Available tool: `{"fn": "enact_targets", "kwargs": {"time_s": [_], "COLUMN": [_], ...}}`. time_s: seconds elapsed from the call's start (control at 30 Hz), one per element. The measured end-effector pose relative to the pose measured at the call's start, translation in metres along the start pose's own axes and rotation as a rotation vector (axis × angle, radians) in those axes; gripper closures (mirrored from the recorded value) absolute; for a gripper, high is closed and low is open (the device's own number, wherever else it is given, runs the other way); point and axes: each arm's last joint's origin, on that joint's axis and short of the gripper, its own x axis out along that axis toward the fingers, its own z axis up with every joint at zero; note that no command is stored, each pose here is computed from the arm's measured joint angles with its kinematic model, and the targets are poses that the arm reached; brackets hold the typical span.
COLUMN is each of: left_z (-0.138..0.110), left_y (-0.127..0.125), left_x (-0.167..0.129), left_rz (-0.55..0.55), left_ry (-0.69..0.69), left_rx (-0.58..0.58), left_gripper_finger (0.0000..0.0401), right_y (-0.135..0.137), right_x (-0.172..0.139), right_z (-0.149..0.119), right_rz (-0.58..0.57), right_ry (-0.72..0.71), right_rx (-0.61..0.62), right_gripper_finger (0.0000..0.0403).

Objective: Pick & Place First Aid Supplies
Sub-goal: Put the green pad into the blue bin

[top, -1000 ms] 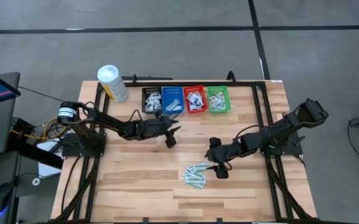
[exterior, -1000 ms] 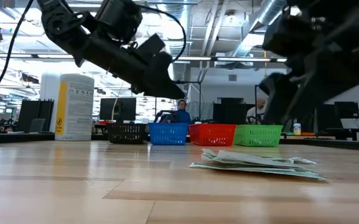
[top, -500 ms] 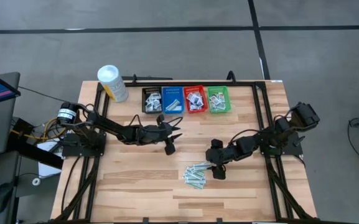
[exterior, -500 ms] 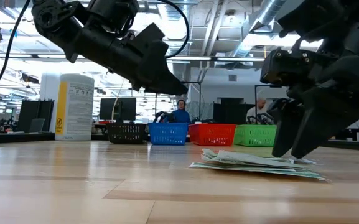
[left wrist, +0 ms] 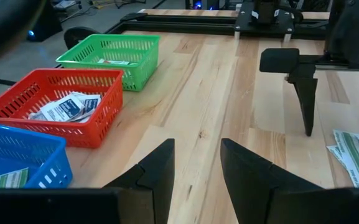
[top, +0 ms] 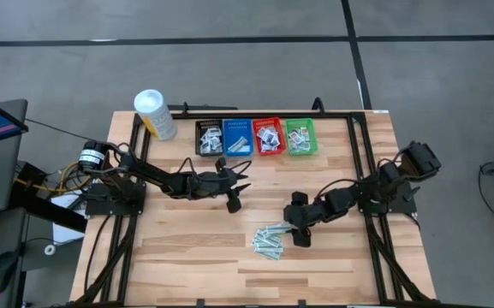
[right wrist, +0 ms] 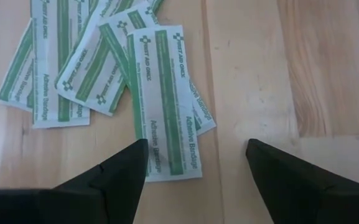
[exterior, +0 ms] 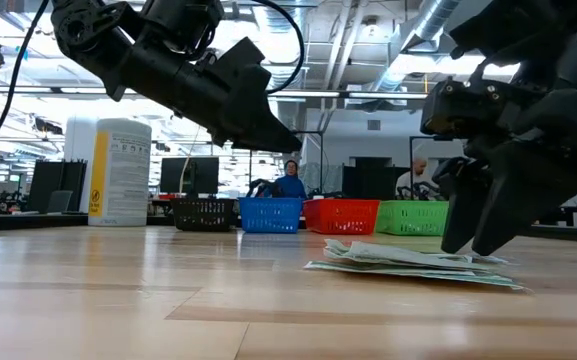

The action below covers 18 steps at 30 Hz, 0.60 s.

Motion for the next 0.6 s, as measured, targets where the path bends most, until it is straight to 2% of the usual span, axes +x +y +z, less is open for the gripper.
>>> {"fn": "enact_targets", "kwargs": {"time_s": [0.33, 0.6], "left_z": [0.000, 0.000], "left_y": [0.000, 0.000], "left_x": [0.000, 0.000], "left_rz": [0.000, 0.000], "left_ry": [0.000, 0.000], "left_rx": [-0.024, -0.047], "left_gripper_finger": [0.0270, 0.0270], "right_y": [0.027, 0.031], "right_x": [-0.003, -0.004], "right_z": [-0.014, -0.016], "right_rz": [-0.066, -0.093], "right_ry": [-0.064, -0.086], "right_rx": [-0.099, -0.118], "right_gripper_finger": [0.0133, 0.0134]}}
